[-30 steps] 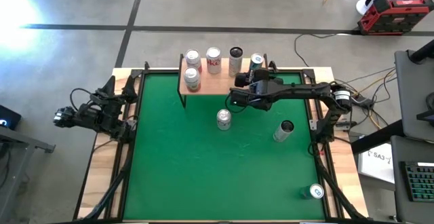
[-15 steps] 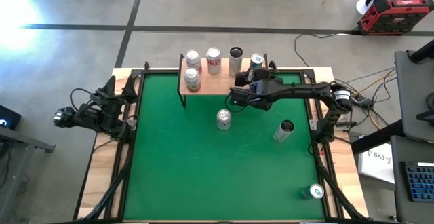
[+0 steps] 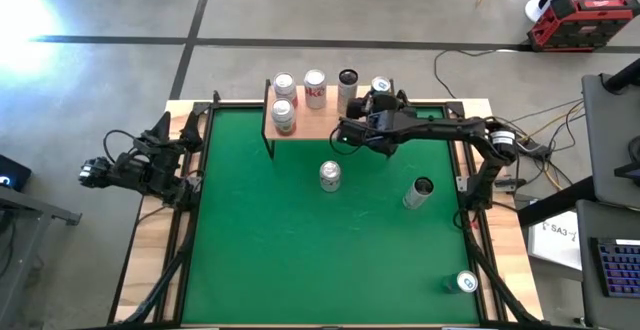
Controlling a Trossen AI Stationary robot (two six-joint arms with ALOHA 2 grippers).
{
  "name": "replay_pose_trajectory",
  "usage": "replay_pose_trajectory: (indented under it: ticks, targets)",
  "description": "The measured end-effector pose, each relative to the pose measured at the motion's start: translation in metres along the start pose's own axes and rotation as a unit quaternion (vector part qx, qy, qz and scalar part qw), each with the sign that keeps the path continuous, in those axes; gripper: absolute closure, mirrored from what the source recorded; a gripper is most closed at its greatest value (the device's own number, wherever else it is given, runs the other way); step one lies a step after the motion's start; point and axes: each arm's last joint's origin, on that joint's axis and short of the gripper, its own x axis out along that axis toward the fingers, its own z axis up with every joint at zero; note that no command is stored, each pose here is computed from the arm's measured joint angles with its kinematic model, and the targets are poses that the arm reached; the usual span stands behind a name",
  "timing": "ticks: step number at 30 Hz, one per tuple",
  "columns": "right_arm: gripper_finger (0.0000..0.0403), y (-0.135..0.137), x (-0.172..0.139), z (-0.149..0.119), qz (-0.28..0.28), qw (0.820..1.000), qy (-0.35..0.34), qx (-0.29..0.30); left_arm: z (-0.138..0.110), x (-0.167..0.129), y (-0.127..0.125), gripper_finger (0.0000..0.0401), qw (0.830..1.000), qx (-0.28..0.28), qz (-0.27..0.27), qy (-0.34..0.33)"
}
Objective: Place canned beverage on shelf
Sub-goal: Put the top blue soda can on the shelf
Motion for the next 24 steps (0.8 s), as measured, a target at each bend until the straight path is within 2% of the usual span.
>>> replay_pose_trajectory:
  ticks: [7,17,24]
  targets:
    - [0.0039,0.002,0.008,-0.004,-0.01,1.0,0.002,-0.013,-0.001,0.0,0.0,0.0021,1.0,0.004,0.002,0.003]
    - [0.0039,0.0,-0.003,-0.003,-0.006,0.999,0.011,-0.035,-0.001,0.0,0.001,0.0021,1.0,0.006,0.003,0.005]
    - [0.0039,-0.011,-0.006,0.003,-0.031,0.999,0.043,-0.014,-0.001,0.0,0.001,0.0021,1.0,0.006,0.003,0.005]
